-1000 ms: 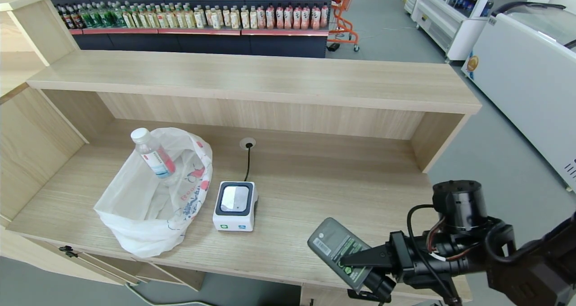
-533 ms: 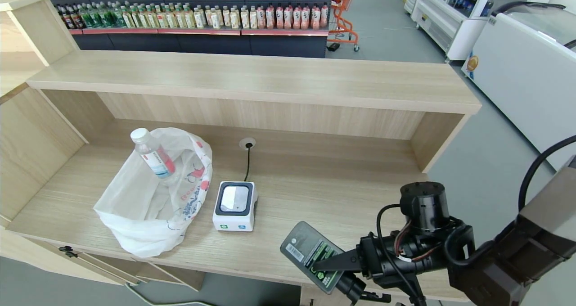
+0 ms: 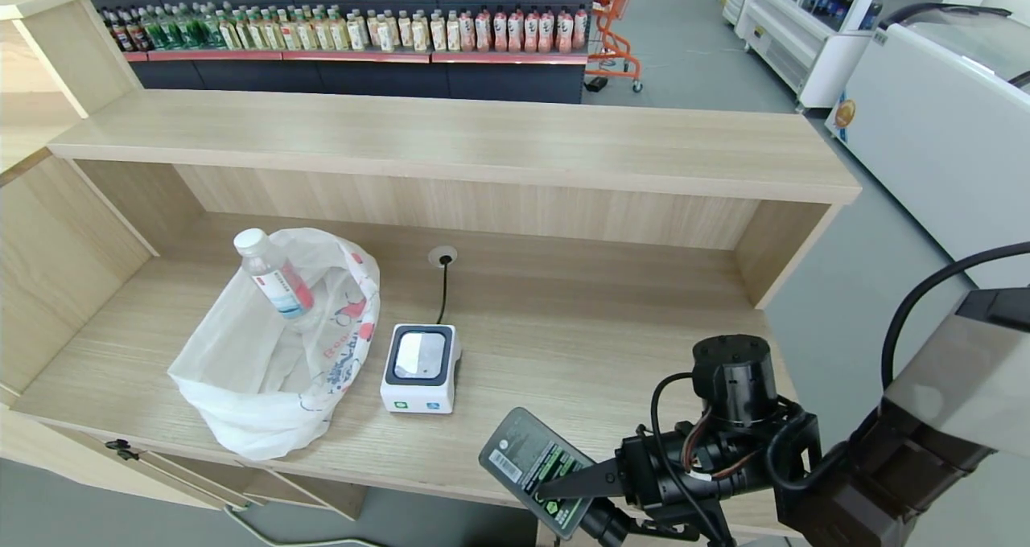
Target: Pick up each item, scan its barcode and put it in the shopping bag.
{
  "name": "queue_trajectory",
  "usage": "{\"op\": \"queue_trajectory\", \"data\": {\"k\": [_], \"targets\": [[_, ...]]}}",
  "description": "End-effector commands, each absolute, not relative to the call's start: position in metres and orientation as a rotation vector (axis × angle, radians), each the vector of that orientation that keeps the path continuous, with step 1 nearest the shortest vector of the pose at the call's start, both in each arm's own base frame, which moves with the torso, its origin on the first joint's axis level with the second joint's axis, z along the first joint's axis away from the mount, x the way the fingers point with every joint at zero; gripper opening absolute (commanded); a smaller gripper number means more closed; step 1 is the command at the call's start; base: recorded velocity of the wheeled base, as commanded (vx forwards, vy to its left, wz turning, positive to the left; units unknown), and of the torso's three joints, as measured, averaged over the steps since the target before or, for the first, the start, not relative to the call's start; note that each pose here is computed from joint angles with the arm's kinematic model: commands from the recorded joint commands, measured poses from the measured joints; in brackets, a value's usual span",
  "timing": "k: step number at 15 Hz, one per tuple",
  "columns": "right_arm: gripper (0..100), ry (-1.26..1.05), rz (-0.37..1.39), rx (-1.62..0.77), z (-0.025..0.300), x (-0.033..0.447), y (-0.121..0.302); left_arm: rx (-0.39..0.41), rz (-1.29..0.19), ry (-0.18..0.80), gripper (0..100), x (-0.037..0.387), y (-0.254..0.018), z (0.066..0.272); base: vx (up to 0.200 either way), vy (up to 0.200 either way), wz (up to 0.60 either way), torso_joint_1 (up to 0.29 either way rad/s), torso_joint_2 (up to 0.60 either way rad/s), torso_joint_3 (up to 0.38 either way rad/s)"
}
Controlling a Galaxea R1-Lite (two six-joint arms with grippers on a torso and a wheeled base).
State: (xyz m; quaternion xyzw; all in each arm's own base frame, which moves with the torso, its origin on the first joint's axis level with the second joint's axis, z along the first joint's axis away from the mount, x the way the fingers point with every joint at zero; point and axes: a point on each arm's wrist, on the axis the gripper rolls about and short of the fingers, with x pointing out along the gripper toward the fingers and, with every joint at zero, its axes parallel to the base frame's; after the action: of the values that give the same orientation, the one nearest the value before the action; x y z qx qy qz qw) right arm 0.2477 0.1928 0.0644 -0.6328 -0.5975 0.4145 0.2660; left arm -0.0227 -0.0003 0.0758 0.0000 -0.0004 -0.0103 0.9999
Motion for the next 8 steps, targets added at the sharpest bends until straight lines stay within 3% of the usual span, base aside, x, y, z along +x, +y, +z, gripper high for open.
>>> {"op": "queue_trajectory", "data": {"k": [1, 8], "targets": [[0, -1.609, 1.123, -1.710, 0.0611, 0.2488, 0.1929, 0.000, -0.020, -0.002, 100, -0.0227, -0.0003, 0.0758, 0.000, 0.000, 0.00, 0.000, 0.00, 0.000], [0, -1.678, 0.978, -1.738, 0.0710, 0.2538, 0.1940, 0.000, -0.020, -0.002, 100, -0.0227, -0.0003, 0.0758, 0.000, 0.000, 0.00, 0.000, 0.00, 0.000]]}}
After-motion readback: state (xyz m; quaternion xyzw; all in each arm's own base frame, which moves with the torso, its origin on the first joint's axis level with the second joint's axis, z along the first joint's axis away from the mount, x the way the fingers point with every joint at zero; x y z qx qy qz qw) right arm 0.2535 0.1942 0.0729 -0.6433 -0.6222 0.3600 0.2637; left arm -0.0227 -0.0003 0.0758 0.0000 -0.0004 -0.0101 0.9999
